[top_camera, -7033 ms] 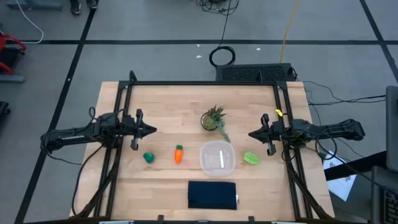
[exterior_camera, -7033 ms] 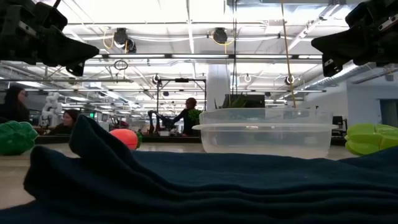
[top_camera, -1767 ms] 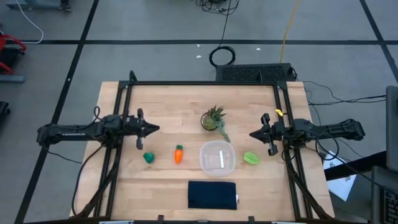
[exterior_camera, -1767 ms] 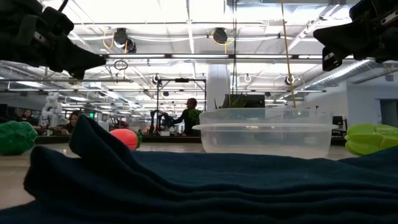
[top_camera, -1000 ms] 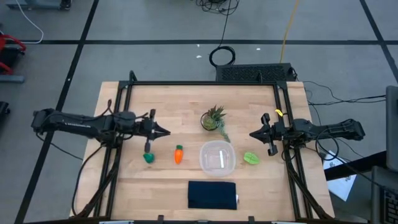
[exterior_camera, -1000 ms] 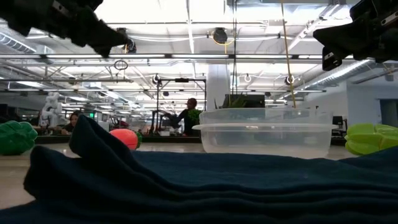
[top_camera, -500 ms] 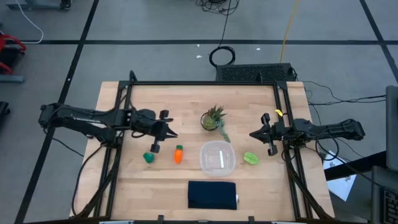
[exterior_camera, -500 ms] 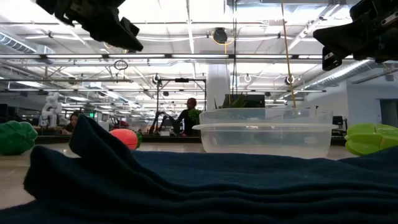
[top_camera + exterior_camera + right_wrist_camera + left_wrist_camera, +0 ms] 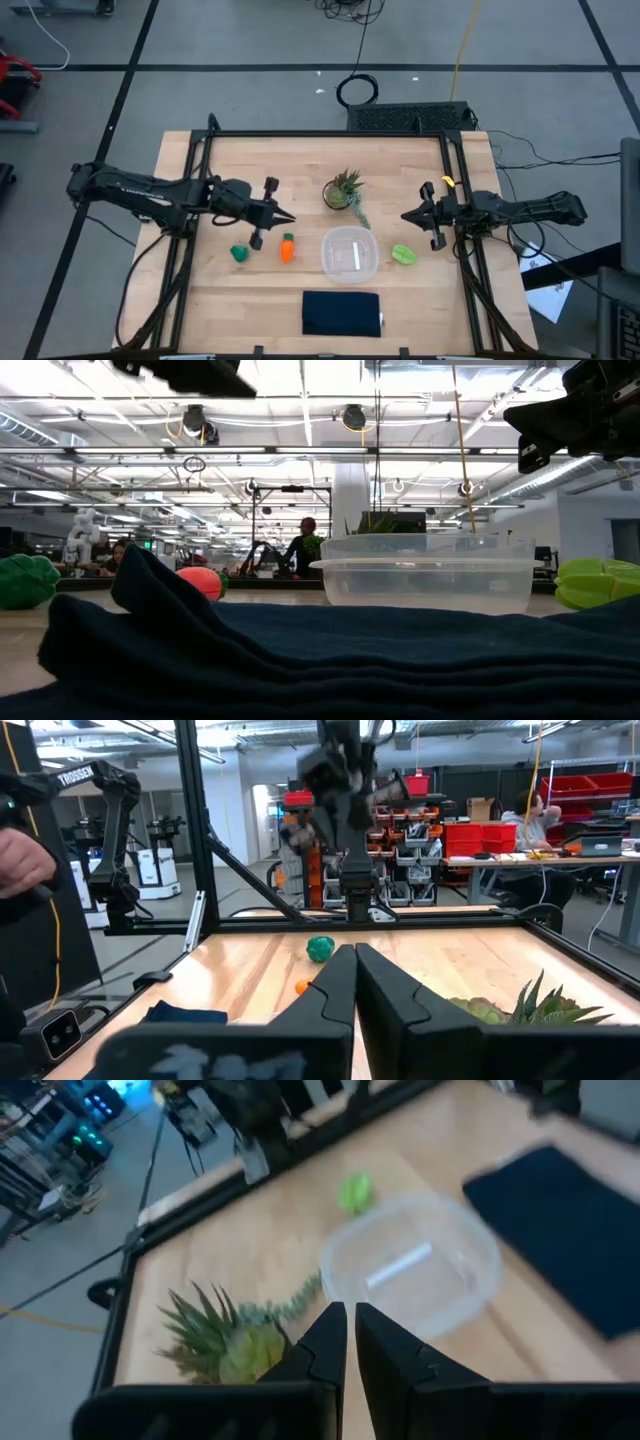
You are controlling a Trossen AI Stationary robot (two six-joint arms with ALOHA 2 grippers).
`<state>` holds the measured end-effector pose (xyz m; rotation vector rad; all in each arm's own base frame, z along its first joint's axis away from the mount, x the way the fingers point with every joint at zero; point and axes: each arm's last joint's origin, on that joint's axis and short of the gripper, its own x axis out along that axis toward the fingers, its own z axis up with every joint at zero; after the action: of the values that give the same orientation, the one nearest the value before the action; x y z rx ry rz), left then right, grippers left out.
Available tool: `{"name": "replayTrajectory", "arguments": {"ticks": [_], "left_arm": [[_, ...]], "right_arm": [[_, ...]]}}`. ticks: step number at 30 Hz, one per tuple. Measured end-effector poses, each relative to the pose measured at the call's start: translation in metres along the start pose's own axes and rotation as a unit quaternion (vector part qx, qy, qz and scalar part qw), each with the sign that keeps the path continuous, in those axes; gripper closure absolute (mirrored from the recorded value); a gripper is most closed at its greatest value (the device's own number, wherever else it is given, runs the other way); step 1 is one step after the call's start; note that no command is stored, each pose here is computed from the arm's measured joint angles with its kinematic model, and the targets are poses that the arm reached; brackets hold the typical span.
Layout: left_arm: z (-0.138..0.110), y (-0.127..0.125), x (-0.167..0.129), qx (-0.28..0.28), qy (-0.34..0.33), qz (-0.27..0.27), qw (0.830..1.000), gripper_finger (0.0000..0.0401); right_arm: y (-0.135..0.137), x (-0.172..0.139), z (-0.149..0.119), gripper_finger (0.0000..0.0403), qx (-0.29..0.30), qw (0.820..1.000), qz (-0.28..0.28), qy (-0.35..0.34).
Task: Pick and placing Produce into tupperware
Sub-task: Put the orange carrot into the transparent bin
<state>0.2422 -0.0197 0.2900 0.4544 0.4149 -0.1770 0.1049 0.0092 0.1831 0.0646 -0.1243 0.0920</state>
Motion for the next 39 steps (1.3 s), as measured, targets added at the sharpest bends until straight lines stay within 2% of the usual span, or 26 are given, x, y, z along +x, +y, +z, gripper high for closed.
{"name": "replayTrajectory", "arguments": {"ticks": [4,7,11,15,19,22,27,30,34,36,39], "left_arm": [[0.018,0.013,-0.002,-0.025,0.011,0.003,1.000,0.0370],[0.028,0.019,0.003,-0.018,0.022,-0.017,0.999,0.0370],[0.027,0.024,0.021,0.023,0.063,-0.037,0.997,0.0370],[0.020,0.028,0.045,0.032,0.094,-0.048,0.994,0.0370],[0.006,0.023,0.066,0.091,0.151,-0.040,0.984,0.0370],[0.000,0.017,0.072,0.142,0.169,-0.066,0.973,0.0370],[0.001,0.002,0.074,0.213,0.141,-0.147,0.956,0.0370],[0.003,-0.003,0.074,0.216,0.136,-0.158,0.954,0.0366],[0.003,-0.005,0.073,0.181,0.144,-0.158,0.960,0.0325],[0.002,-0.006,0.073,0.154,0.148,-0.163,0.963,0.0289],[0.001,-0.009,0.071,0.135,0.134,-0.209,0.959,0.0223]], "right_arm": [[0.000,0.000,0.000,0.0403,0.000,1.000,0.000,0.000],[0.000,0.000,0.000,0.0403,0.000,1.000,0.000,0.000],[0.000,0.000,-0.001,0.0403,0.000,1.000,-0.001,0.005],[0.000,0.001,-0.002,0.0403,0.002,1.000,-0.001,0.009],[0.000,0.001,-0.003,0.0403,0.004,1.000,-0.001,0.015],[0.000,0.001,-0.003,0.0403,0.004,1.000,-0.001,0.017],[0.000,0.001,-0.005,0.0403,0.008,1.000,-0.002,0.027],[0.000,0.001,-0.006,0.0403,0.008,1.000,-0.002,0.030],[0.000,0.002,-0.006,0.0403,0.008,0.999,-0.002,0.032],[0.000,0.002,-0.006,0.0403,0.008,0.999,-0.002,0.033],[0.000,0.002,-0.006,0.0403,0.008,0.999,-0.002,0.033]]}}
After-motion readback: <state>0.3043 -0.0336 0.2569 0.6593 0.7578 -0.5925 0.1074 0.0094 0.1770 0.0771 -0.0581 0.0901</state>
